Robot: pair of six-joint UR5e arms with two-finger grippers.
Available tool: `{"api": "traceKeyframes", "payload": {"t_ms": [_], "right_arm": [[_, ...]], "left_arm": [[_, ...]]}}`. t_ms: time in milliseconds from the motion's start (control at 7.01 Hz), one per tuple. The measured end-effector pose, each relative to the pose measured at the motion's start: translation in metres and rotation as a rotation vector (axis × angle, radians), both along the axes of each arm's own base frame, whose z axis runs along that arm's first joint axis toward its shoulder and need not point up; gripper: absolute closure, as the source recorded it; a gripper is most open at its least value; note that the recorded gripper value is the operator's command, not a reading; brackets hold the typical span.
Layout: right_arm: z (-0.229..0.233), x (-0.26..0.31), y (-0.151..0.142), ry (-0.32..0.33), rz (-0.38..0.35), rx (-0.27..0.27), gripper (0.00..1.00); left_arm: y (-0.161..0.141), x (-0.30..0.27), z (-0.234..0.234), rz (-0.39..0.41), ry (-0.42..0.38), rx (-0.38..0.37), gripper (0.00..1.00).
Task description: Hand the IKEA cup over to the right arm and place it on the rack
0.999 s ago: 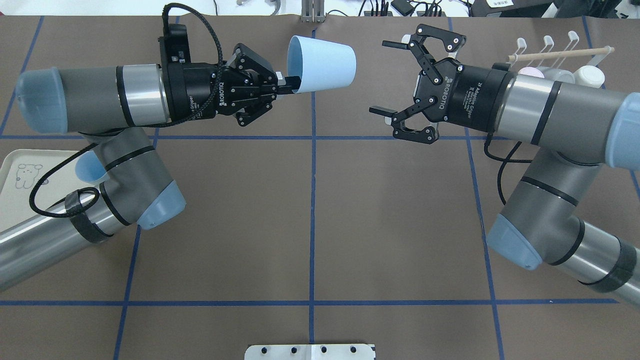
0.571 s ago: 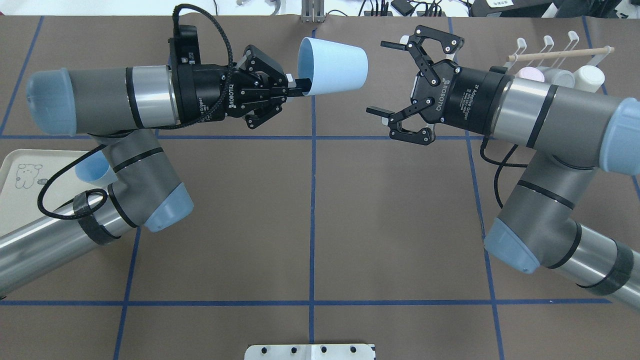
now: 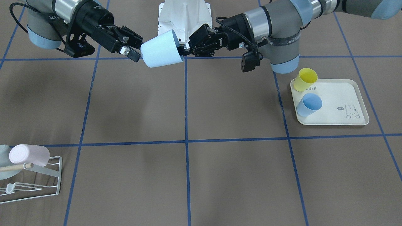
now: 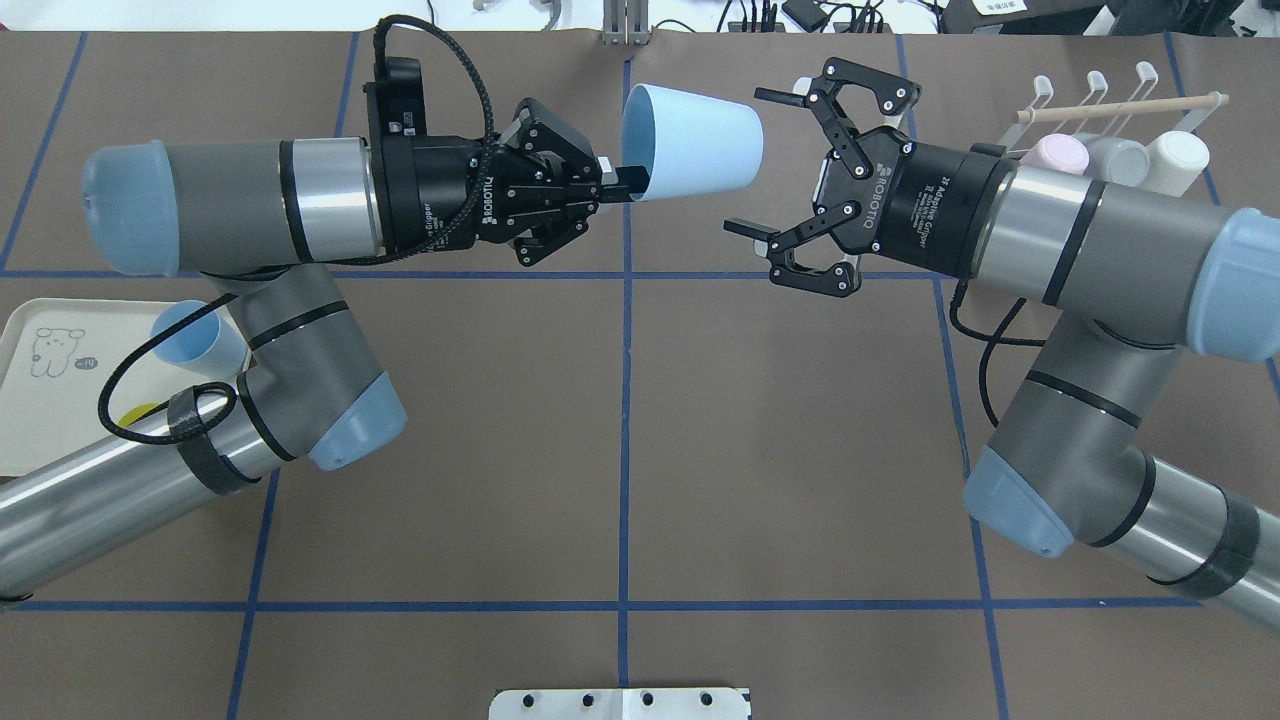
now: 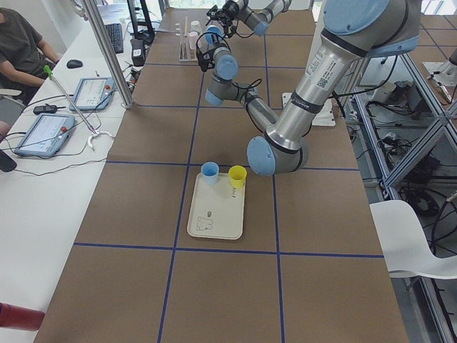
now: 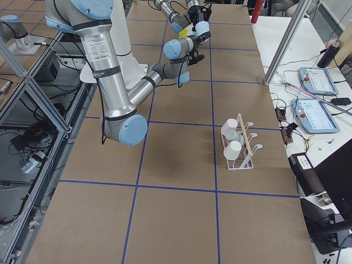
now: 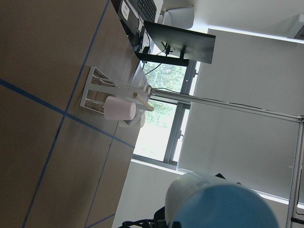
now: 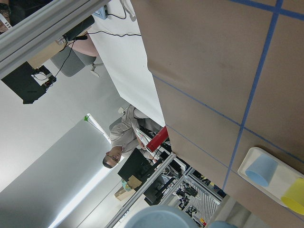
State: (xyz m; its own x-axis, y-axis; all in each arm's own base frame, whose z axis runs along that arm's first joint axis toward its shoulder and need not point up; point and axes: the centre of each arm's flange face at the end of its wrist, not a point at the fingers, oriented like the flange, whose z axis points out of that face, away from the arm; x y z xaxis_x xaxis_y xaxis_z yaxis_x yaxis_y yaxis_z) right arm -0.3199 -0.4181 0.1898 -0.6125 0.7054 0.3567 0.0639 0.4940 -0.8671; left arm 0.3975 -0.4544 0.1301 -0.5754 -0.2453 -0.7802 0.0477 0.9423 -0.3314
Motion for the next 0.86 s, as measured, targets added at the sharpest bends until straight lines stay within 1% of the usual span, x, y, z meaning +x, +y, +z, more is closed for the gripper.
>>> {"api": "traceKeyframes", "payload": {"t_ms": [143,285,428,571,713,856], "right_arm": [[-0.0010,-0.0016,0.0014,-0.005,-0.001,0.001,0.00],[-0.0015,-0.0017,0.0020,-0.011,0.000,0.003,0.05],[-0.0016,-0.0014,0.0021,-0.015,0.003,0.004,0.50],[-0.0016,-0.0014,0.0022,-0.016,0.004,0.005,1.00],[-0.0017,-0.0012,0.0024,-0.018,0.004,0.006,1.00],[-0.0018,-0.0007,0.0028,-0.020,0.005,0.008,1.00]], "left_arm": [[0.0009,0.0043,-0.0028,0.006,0.002,-0.001,1.00],[0.0015,0.0069,-0.0041,0.009,0.003,-0.003,1.00],[0.0023,0.0082,-0.0051,0.011,0.005,-0.003,1.00],[0.0026,0.0089,-0.0055,0.012,0.005,-0.002,0.78],[0.0027,0.0093,-0.0059,0.011,0.004,0.000,0.42],[0.0027,0.0097,-0.0060,0.011,0.004,0.001,0.21]]}}
